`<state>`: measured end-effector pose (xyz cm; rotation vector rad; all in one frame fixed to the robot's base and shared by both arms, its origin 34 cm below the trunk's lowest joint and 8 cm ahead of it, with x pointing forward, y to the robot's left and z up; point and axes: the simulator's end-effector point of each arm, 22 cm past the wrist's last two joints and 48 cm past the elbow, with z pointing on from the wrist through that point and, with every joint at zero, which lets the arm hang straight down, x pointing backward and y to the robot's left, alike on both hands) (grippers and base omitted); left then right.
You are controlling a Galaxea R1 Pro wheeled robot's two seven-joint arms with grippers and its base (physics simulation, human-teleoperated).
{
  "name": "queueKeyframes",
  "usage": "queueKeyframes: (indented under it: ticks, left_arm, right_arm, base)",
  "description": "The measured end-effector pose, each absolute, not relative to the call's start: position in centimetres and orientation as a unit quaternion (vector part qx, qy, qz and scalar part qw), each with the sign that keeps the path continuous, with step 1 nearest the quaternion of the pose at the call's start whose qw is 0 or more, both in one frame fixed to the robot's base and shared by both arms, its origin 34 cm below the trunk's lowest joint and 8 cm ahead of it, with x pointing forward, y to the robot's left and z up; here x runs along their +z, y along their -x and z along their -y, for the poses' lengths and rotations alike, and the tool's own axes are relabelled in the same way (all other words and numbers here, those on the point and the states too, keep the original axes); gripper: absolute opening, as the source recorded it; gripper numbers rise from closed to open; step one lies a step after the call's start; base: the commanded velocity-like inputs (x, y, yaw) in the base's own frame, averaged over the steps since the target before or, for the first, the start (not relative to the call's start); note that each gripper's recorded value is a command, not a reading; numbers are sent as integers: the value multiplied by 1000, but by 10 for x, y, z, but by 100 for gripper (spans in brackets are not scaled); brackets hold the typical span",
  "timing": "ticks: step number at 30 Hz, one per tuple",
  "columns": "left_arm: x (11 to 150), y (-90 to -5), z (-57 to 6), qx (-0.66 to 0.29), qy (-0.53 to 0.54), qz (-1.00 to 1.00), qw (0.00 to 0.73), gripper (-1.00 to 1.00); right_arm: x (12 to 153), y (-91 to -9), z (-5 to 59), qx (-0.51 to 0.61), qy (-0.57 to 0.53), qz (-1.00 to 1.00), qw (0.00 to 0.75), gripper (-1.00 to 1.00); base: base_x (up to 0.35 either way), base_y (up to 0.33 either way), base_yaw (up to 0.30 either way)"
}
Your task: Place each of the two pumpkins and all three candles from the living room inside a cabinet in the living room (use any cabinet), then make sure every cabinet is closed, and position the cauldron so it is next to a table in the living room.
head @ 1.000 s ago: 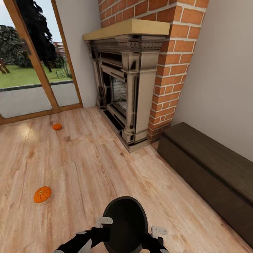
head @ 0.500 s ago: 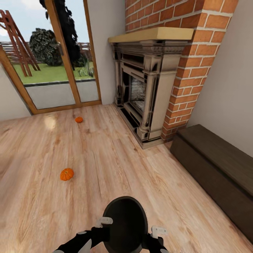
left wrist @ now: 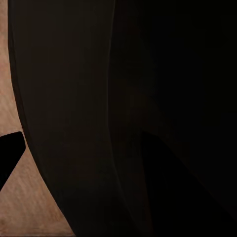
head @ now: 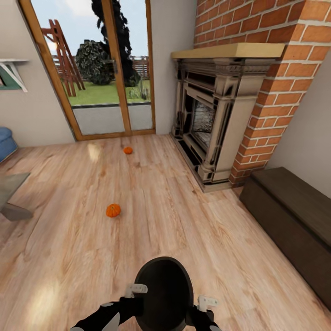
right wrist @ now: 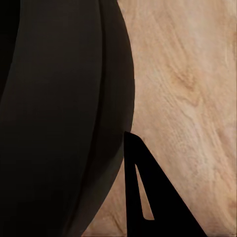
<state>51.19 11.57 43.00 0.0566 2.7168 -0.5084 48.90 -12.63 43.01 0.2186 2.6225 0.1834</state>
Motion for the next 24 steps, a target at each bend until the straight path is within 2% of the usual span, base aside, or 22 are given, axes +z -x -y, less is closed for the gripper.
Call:
queueKeyframes:
  ticks: [6, 24]
  left_arm:
    - [441, -513, -116, -181, -20, -965, 188, -100]
    - [447, -513, -117, -182, -19, -965, 187, -100]
  right_arm:
    - [441, -490, 126, 67, -80, -963, 249, -100]
    - [447, -490, 125, 67, -81, -963, 249, -100]
  base:
    - [-161, 0, 291]
    - [-5, 0, 291]
